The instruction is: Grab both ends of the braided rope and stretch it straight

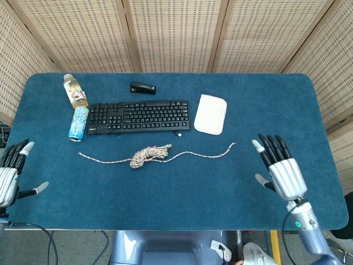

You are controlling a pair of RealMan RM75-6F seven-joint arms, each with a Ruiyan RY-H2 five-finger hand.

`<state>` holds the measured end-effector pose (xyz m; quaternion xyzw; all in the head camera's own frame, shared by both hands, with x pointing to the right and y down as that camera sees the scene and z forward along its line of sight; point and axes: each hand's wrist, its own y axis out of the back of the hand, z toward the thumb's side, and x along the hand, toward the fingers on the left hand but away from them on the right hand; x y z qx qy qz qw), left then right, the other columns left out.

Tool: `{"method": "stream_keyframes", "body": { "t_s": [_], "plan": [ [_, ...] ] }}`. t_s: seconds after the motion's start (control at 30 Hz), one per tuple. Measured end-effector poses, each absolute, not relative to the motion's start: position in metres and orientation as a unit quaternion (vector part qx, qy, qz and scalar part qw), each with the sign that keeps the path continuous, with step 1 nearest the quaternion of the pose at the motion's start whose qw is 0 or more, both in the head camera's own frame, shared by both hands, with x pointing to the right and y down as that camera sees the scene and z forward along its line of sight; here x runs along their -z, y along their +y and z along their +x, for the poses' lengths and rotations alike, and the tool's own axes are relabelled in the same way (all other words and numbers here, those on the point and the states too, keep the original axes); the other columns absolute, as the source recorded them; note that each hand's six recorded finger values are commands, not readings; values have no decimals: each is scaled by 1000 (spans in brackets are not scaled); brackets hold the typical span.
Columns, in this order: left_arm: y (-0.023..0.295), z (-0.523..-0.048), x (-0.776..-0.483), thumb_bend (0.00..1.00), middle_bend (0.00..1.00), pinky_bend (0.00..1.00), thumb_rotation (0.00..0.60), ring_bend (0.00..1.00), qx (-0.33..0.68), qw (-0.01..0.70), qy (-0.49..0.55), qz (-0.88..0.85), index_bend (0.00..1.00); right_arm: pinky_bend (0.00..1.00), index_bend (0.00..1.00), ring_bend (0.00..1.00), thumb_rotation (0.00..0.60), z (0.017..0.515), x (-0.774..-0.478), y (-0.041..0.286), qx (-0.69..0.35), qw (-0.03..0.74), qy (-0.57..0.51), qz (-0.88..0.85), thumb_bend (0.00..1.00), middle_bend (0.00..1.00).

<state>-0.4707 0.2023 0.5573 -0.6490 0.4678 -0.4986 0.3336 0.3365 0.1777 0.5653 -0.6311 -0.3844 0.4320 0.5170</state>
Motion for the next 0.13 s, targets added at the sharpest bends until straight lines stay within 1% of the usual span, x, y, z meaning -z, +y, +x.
{"method": "stream_keyframes", "body": {
  "t_s": [0.13],
  "plan": [
    [218,-480,-537,0,0,0,600,0,523,336,476,-622,0,0,0,0,600,346,-558,192,-441,522,-379,-624,0,0]
  ]
}}
